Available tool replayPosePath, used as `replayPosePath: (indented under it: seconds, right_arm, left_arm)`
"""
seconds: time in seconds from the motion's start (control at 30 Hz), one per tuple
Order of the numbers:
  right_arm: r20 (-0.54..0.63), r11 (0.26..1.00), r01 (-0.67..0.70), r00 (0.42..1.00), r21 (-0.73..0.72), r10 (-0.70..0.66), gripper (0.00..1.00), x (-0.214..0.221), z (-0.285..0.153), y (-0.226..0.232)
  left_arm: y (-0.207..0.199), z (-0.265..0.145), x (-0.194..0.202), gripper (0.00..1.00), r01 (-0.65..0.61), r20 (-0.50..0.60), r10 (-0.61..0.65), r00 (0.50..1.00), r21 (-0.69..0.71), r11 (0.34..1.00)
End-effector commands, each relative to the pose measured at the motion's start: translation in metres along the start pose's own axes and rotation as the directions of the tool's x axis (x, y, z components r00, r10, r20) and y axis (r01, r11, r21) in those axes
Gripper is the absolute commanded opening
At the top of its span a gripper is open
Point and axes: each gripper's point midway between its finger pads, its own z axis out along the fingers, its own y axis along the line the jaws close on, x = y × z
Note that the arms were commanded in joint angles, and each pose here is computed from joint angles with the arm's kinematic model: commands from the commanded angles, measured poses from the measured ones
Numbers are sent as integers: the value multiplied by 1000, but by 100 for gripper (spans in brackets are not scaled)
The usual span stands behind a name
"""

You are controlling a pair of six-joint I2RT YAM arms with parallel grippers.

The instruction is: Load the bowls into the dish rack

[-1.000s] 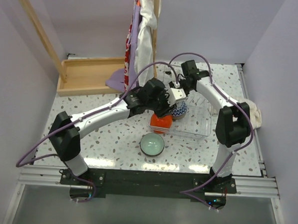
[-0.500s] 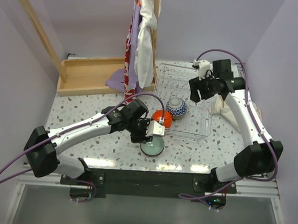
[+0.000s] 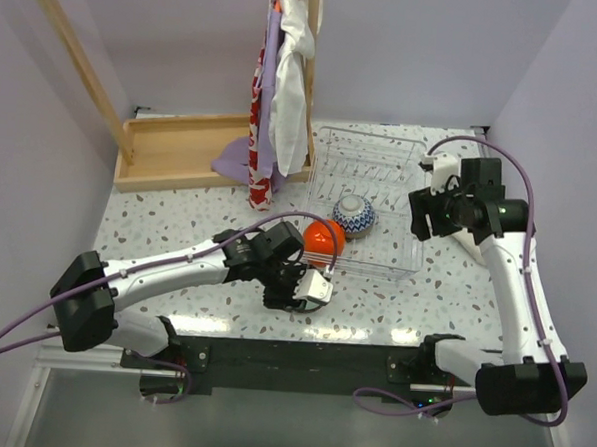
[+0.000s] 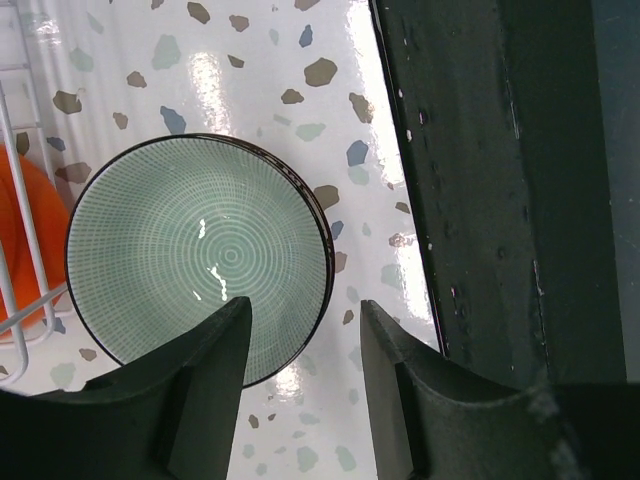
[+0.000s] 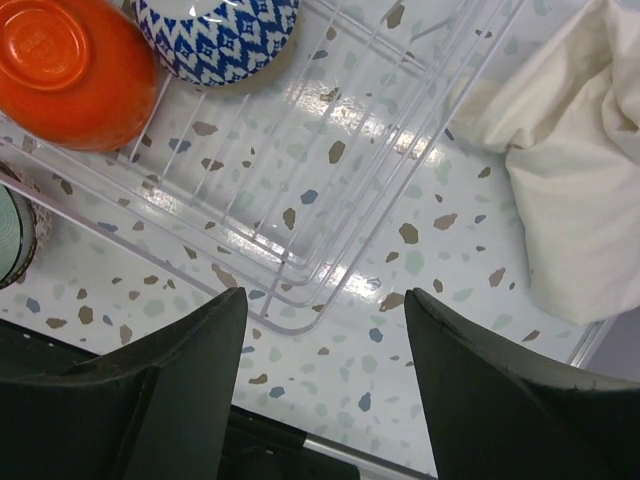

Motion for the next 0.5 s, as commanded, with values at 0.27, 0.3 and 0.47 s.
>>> replayPosePath:
  seconds: [0.27, 0.3, 0.47]
  right_arm:
    - [4, 1000, -21, 1000, 16, 21, 68, 21, -14, 1]
    - [6, 1000, -19, 1000, 13, 19, 68, 21, -14, 1]
    - [9, 1000, -17, 1000, 9, 17, 68, 21, -13, 2]
  left_arm:
    - [8, 21, -22, 48, 27, 48, -28, 998, 28, 999]
    - [7, 22, -22, 48, 30, 47, -31, 998, 32, 999]
    - [13, 28, -21, 45, 36, 31, -36, 999, 23, 999]
